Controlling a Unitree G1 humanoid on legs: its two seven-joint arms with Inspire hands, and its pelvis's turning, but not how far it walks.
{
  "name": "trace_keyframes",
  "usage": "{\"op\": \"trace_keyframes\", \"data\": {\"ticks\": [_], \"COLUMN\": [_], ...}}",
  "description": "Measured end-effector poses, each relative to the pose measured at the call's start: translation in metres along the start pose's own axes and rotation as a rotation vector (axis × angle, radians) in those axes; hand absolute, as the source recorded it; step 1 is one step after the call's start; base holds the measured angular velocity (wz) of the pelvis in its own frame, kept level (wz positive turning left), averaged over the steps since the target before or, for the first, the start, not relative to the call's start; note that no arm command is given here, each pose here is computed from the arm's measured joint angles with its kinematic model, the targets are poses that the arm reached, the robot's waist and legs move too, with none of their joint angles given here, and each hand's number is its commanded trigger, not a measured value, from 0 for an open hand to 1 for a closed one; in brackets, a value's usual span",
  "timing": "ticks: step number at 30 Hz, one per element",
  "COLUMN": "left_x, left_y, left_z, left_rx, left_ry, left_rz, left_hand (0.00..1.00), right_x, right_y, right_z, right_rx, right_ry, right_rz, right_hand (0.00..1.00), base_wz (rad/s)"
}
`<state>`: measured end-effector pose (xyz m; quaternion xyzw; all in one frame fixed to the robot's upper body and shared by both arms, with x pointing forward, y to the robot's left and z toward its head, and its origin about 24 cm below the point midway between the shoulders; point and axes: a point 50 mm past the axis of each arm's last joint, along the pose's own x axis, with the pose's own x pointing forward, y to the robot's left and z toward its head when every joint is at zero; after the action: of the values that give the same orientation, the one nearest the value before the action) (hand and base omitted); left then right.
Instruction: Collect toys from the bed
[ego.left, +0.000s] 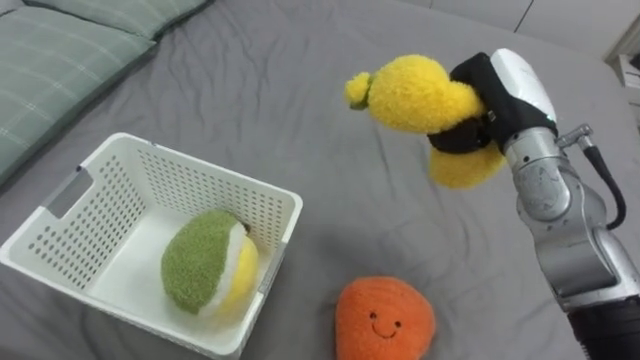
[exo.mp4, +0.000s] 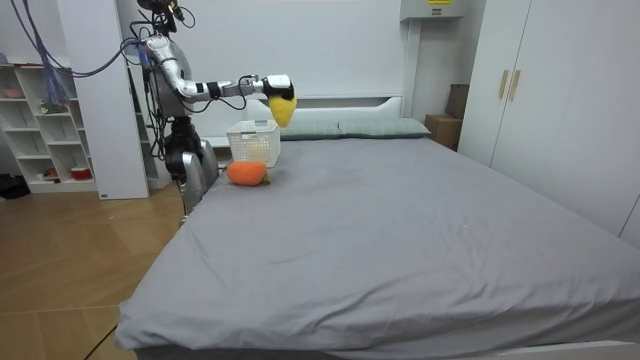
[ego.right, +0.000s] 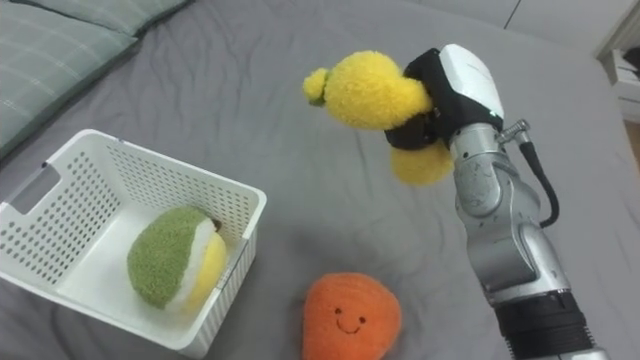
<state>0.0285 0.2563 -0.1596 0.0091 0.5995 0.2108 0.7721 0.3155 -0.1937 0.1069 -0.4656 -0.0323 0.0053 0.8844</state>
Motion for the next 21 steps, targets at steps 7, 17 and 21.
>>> {"op": "trace_keyframes", "data": {"ticks": [7, 17, 21], "left_x": [0.0, -0.001, 0.0], "left_y": [0.0, 0.004, 0.004], "left_z": [0.003, -0.001, 0.005], "left_rx": [-0.002, 0.02, 0.01], "left_ry": [-0.011, 0.015, 0.003], "left_rz": [0.002, 0.029, 0.029], "left_hand": [0.0, 0.0, 0.0], "right_x": [0.006, 0.011, 0.015], "right_y": [0.003, 0.01, 0.011], "right_z": [0.016, 0.047, 0.074], "right_rx": [-0.016, 0.007, 0.018], "right_ry": [-0.05, -0.134, -0.215], "right_rz": [0.026, 0.04, 0.07], "right_hand": [1.0, 1.0, 1.0], "base_wz": [0.04, 0.19, 0.16]}}
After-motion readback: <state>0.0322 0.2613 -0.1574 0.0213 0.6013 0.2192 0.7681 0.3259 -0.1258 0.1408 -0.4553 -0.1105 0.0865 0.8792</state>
